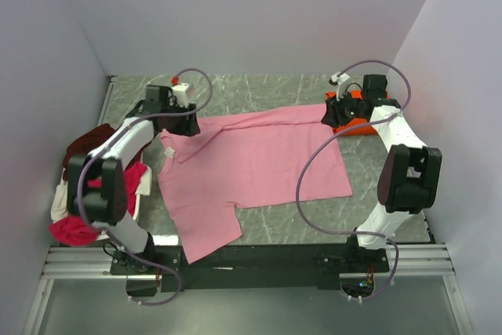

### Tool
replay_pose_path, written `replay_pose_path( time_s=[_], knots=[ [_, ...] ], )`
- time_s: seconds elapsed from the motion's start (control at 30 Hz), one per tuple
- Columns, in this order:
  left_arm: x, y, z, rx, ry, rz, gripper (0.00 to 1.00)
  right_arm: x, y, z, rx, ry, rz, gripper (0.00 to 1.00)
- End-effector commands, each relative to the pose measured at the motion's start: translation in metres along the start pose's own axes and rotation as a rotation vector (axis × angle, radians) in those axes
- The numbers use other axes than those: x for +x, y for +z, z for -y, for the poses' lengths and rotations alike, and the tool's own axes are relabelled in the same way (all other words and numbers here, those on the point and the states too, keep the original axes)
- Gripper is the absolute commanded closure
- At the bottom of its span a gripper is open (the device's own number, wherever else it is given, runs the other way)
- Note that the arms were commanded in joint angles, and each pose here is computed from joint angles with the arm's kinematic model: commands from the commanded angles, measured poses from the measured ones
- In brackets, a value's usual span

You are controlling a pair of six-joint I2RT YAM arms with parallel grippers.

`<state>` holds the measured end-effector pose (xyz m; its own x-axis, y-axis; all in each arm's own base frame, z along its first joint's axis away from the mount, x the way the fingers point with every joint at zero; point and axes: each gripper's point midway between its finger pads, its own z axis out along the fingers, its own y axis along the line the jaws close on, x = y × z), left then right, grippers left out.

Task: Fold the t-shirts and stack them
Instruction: Fold the tshirt

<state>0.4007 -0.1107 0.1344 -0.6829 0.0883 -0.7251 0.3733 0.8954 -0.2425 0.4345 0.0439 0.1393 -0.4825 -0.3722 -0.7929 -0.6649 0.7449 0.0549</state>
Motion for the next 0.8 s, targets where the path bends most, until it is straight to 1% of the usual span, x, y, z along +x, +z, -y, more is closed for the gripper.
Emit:
replay_pose_path(
  time_s=[0.0,0.07,0.13,0.27,0.33,0.4,0.57,0.6,0.7,0.73,0.77],
  knots=[
    [-0.004,0.022,0.004,-0.034,0.083,-0.079,0.44,-0.017,-0.012,-0.034,-0.084,-0.044,0.04,0.51],
    [0.004,0.035,-0.009,-0.092,0.071,-0.122,0.43,-0.015,-0.012,-0.039,-0.096,-0.043,0.039,0.51],
    [0.002,0.04,-0.017,-0.131,0.07,-0.128,0.41,-0.015,-0.012,-0.04,-0.098,-0.044,0.041,0.51],
    [0.016,0.054,-0.026,-0.151,0.058,-0.191,0.39,-0.012,-0.011,-0.041,-0.1,-0.038,0.045,0.51],
    [0.017,0.056,-0.034,-0.186,0.06,-0.201,0.38,-0.014,-0.012,-0.043,-0.105,-0.039,0.052,0.51],
    [0.021,0.061,-0.036,-0.186,0.059,-0.214,0.37,-0.013,-0.012,-0.043,-0.107,-0.037,0.051,0.51],
    [0.032,0.076,-0.025,-0.091,0.037,-0.27,0.4,-0.013,-0.014,-0.046,-0.109,-0.038,0.054,0.51],
    [0.036,0.077,-0.023,-0.077,0.029,-0.283,0.41,-0.013,-0.014,-0.046,-0.11,-0.04,0.056,0.51],
    [0.039,0.079,-0.017,-0.042,0.011,-0.291,0.55,-0.014,-0.017,-0.047,-0.104,-0.047,0.062,0.51],
    [0.038,0.078,-0.016,-0.037,0.01,-0.286,0.65,-0.015,-0.018,-0.045,-0.096,-0.05,0.066,0.51],
    [0.034,0.074,-0.013,-0.029,0.01,-0.272,0.71,-0.015,-0.019,-0.045,-0.095,-0.049,0.067,0.51]
  ],
)
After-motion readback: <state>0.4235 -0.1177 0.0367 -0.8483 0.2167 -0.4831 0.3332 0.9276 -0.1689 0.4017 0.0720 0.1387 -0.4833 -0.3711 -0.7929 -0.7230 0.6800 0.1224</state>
